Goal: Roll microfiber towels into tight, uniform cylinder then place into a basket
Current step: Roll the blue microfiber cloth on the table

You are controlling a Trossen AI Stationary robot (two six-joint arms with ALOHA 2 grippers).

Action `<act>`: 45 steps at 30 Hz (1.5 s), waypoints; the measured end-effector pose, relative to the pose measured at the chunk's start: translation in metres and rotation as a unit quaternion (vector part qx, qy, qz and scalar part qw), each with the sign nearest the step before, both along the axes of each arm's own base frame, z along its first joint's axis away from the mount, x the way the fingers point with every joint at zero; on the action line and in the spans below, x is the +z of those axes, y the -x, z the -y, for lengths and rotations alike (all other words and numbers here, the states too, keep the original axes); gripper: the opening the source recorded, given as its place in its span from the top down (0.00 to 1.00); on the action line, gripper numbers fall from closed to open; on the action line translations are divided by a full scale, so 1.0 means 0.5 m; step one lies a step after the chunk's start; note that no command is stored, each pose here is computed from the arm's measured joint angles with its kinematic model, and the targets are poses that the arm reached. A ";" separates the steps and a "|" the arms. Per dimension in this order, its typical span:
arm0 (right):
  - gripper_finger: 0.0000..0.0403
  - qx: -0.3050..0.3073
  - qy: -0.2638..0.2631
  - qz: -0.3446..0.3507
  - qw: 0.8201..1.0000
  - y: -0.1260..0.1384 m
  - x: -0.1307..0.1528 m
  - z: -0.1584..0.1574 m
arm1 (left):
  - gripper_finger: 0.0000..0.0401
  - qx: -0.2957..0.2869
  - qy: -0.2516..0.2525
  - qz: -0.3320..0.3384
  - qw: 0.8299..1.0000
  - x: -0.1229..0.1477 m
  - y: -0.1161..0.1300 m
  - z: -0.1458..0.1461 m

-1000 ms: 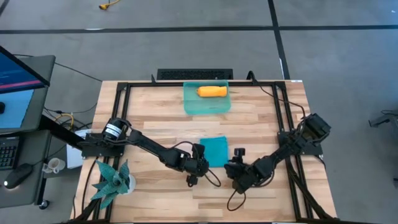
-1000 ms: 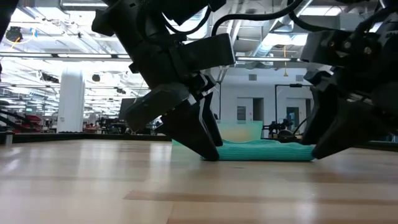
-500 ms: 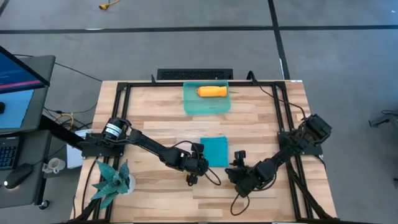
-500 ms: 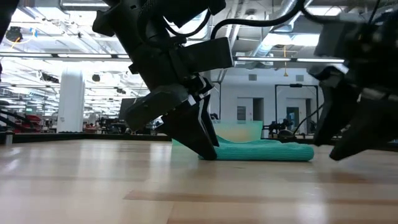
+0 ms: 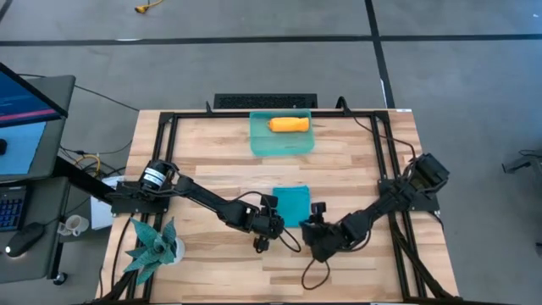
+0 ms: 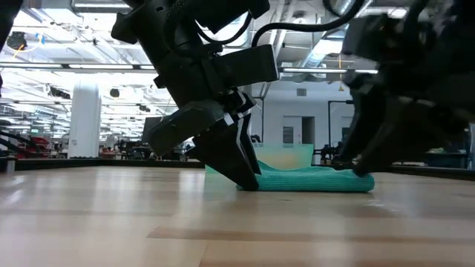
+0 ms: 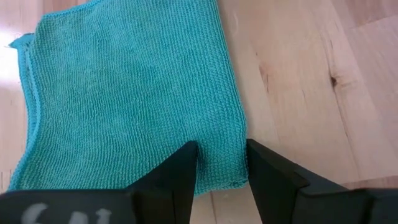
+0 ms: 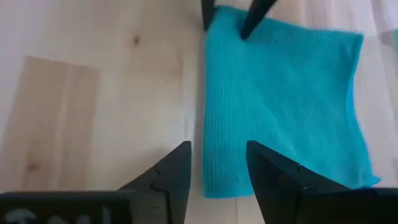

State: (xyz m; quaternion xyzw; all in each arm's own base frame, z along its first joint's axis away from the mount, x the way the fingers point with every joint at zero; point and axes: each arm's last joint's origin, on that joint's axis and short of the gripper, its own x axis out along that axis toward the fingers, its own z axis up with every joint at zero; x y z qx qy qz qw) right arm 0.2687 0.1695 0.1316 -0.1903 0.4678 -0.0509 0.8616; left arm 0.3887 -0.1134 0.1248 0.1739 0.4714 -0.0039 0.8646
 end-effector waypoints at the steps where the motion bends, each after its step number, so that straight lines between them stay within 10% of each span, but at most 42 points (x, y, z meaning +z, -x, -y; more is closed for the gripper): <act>1: 0.56 -0.001 -0.006 -0.004 1.000 0.001 -0.005 0.005 | 0.69 0.000 0.000 0.000 1.000 0.000 0.000 0.000; 15: 0.60 -0.010 -0.040 -0.045 0.998 -0.001 -0.039 0.066 | 0.69 0.030 0.019 -0.001 0.999 -0.002 0.002 -0.001; 27: 0.97 0.000 -0.084 -0.061 0.995 -0.016 -0.041 0.085 | 0.69 0.049 0.080 -0.008 0.996 0.001 0.003 0.003; 45: 0.95 -0.013 -0.187 -0.034 0.982 -0.024 -0.016 0.015 | 0.69 0.002 0.186 -0.056 0.981 0.037 0.024 0.019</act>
